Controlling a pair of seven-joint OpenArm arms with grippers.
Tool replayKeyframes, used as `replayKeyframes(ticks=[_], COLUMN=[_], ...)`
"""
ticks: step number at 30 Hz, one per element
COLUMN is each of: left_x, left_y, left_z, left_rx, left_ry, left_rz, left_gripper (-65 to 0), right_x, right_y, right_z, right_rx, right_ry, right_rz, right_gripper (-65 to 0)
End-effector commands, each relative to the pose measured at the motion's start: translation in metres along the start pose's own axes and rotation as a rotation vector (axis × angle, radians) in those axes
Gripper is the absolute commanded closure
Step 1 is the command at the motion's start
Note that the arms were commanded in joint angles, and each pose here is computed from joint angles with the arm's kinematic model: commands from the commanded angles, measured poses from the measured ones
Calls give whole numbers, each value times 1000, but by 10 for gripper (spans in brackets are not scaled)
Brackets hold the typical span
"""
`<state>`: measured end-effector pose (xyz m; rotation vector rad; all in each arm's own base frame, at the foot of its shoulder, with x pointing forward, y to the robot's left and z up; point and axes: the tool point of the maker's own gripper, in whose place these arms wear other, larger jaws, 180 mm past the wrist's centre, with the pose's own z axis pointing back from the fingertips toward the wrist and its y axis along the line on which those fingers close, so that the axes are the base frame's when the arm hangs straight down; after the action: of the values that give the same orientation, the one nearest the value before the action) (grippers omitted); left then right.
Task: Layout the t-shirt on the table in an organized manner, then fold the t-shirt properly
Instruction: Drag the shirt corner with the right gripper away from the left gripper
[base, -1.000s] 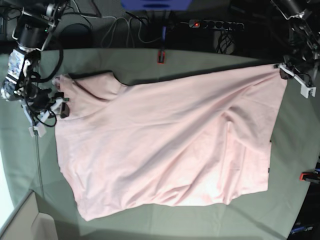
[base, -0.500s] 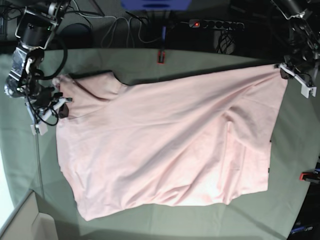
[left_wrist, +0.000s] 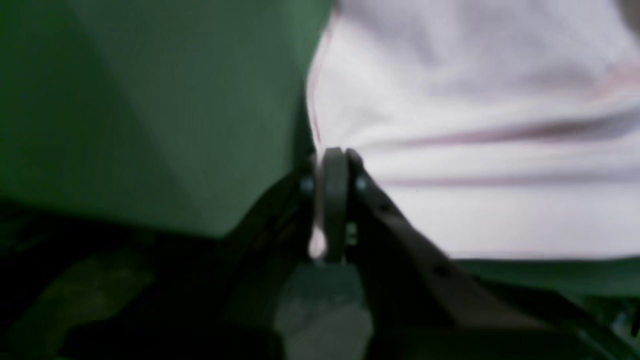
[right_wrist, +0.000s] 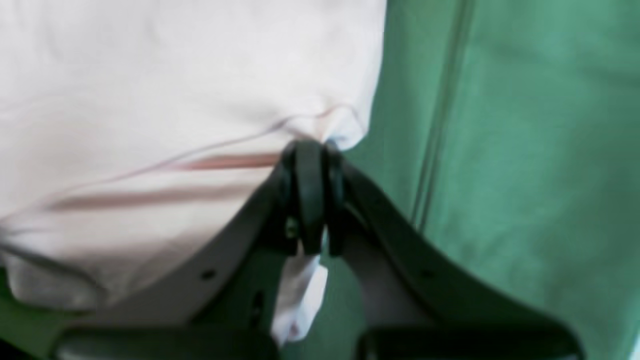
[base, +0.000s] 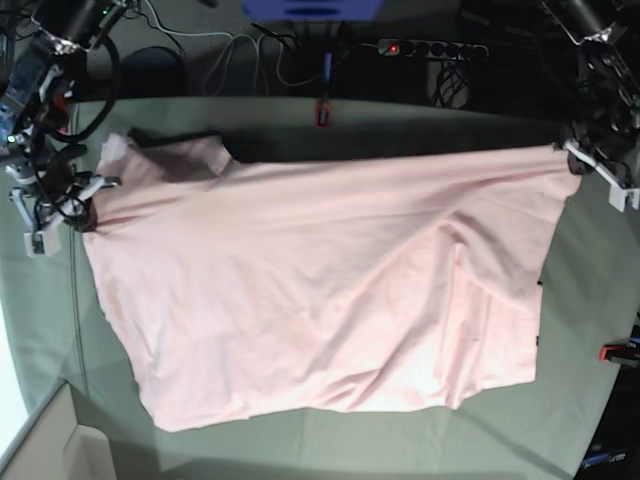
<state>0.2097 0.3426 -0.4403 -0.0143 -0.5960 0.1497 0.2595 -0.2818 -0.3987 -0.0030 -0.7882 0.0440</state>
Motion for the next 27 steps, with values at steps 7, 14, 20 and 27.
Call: replayKeyframes(ticks=[7, 14, 20, 27], left_x=[33, 28, 51, 47], left_y=[11, 42, 38, 33], left_z=[20, 46, 51, 45], left_rx=[57, 154, 161, 146], left_ry=[-84, -59, -111, -103], left_rz=[-62, -18, -37, -20], left_gripper=[-4, -4, -4, -4], right_x=[-18, -44, -27, -22], right_y=[-22, -56, -62, -18], right_z=[45, 85, 96, 60], right_rx=[-103, -232, -273, -129], right_ry=[-3, 31, -7, 11], right_rz=[37, -5, 20, 43], right_gripper=[0, 0, 0, -72])
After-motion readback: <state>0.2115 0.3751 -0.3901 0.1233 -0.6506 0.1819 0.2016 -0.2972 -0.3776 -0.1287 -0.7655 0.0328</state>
